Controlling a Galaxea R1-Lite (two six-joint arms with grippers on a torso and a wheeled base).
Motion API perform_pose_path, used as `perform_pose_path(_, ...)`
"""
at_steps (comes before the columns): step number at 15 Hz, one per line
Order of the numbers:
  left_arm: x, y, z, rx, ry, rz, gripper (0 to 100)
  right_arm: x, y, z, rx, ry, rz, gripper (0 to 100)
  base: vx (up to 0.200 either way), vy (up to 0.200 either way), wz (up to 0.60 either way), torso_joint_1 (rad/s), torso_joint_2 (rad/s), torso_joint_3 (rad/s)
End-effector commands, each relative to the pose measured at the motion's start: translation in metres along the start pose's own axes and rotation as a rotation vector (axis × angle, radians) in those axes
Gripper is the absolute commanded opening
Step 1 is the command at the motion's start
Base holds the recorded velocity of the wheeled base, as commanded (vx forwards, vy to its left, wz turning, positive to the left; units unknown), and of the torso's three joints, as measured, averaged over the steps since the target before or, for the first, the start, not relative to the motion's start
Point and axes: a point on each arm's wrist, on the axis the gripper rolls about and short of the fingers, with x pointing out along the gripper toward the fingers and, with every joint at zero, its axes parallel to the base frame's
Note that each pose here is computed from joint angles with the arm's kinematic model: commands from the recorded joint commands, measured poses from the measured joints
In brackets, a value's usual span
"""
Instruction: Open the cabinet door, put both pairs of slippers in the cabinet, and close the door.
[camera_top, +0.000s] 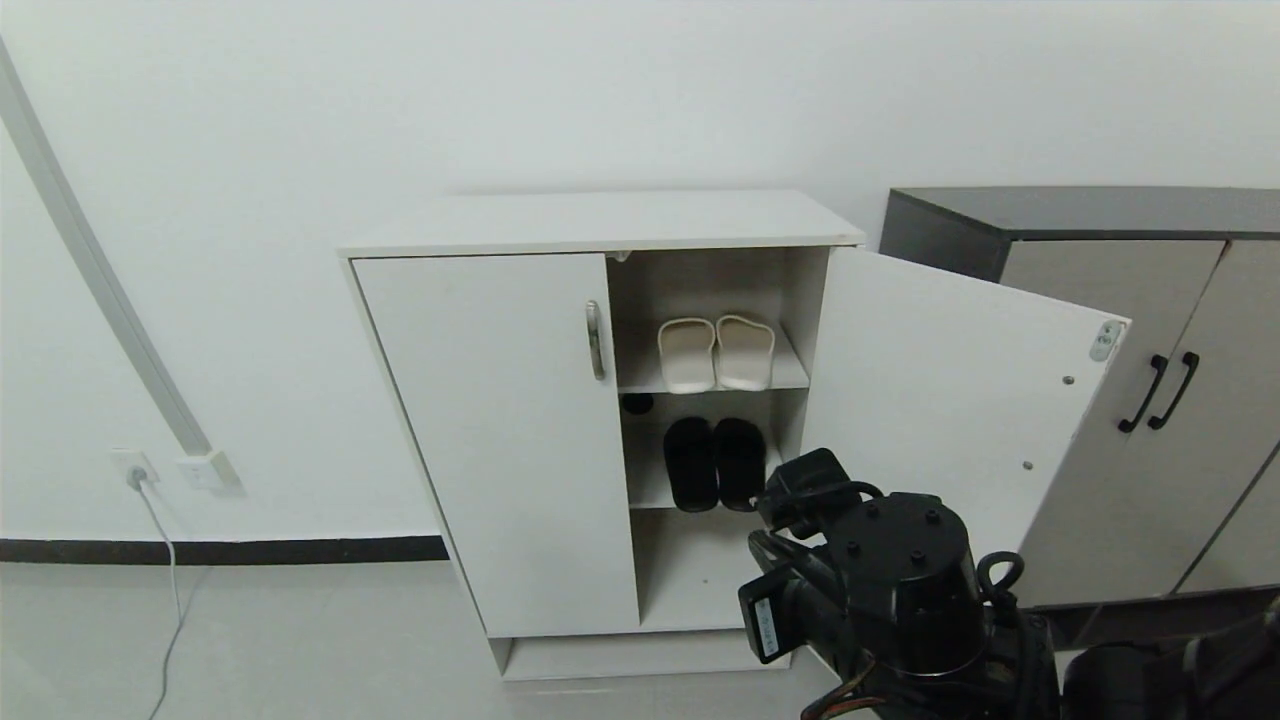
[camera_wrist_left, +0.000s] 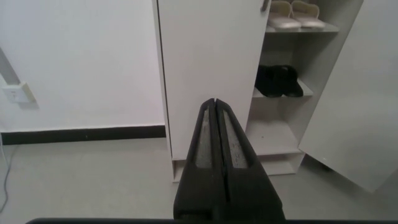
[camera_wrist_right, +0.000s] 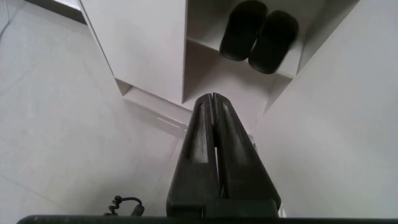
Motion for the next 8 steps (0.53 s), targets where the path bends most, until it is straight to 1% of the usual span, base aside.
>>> perform_pose_path(1,0.0,0.0,0.0,0.0,0.0,0.0,0,0.0005,0.0003,-0.001,-0.001,0.003,0.001,0,0.0,0.0,0.0,0.115,-0.44,-0.339)
perform_pose_path(4,0.0,0.0,0.0,0.0,0.0,0.0,0,0.0005,0.0003,-0.0011,-0.004,0.004,-0.001,0,0.0,0.0,0.0,0.128,-0.46,-0.336)
perform_pose_path(8,0.0,0.0,0.0,0.0,0.0,0.0,0,0.0005,0.0003,-0.0011,-0.004,0.004,-0.001,0,0.0,0.0,0.0,0.155,-0.48,-0.331)
